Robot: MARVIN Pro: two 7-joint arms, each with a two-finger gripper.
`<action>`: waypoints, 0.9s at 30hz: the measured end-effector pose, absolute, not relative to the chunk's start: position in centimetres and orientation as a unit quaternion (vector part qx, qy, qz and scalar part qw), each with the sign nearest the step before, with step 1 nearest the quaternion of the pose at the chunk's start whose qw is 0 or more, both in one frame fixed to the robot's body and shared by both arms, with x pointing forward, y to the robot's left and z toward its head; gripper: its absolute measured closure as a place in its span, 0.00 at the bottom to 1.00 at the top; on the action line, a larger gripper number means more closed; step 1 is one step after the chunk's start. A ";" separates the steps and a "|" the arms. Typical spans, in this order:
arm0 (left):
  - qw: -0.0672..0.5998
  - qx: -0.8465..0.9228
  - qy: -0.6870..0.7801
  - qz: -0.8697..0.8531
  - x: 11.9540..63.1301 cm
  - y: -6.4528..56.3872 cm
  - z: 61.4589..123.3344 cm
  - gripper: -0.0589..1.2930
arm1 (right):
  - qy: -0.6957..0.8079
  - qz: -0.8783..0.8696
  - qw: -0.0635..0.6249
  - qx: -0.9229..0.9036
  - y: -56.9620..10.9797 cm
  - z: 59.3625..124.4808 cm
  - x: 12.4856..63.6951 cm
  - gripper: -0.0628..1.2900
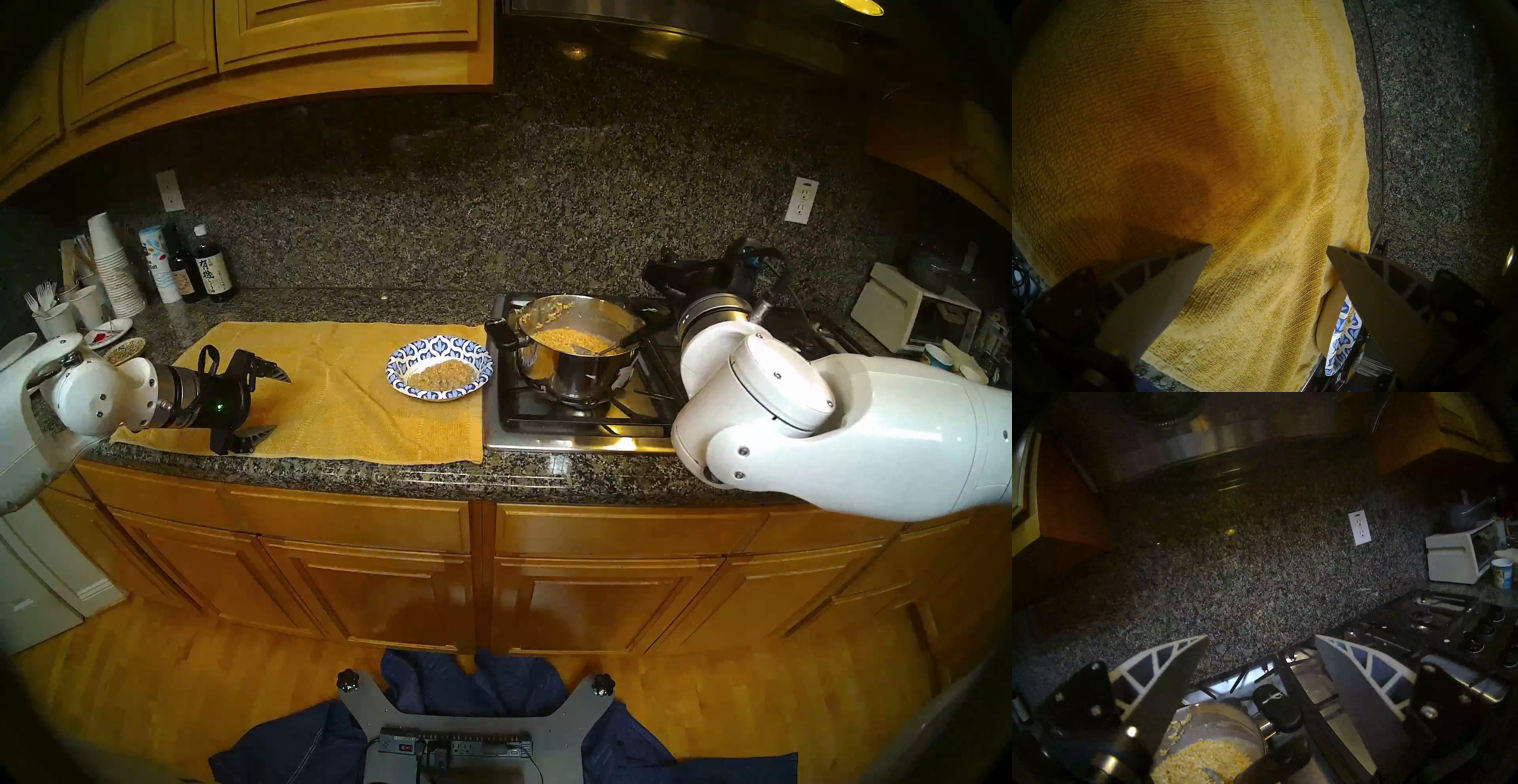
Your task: Scoop oatmeal into bowl
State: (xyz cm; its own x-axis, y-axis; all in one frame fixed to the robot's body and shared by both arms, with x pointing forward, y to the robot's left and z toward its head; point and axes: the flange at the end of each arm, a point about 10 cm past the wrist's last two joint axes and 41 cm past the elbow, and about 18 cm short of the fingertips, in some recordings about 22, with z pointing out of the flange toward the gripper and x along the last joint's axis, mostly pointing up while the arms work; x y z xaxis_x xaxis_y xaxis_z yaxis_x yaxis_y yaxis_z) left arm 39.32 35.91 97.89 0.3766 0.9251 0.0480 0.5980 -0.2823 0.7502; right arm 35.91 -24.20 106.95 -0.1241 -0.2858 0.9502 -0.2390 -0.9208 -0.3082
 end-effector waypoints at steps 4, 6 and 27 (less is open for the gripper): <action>0.330 0.761 0.500 0.248 39.3 35.9 97.9 0.05 | 0.205 -0.724 0.014 -0.659 -24.6 107.4 34.8 0.23; 0.330 0.761 0.500 0.248 39.3 35.9 97.9 0.05 | 0.208 -0.724 0.013 -0.658 -24.9 107.4 34.4 0.23; 0.330 0.761 0.500 0.248 39.3 35.9 97.9 0.05 | 0.198 -0.757 0.045 -0.621 -25.5 107.9 32.3 0.09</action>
State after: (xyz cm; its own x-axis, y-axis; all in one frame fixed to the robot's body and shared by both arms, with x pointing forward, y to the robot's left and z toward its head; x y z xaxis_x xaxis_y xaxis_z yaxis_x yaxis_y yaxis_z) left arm 39.32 35.91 97.89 0.3765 0.9252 0.0480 0.5980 -0.2823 0.7501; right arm 32.28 -25.53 107.95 -0.2253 -0.3134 0.9225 -0.1781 -0.9176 -0.3553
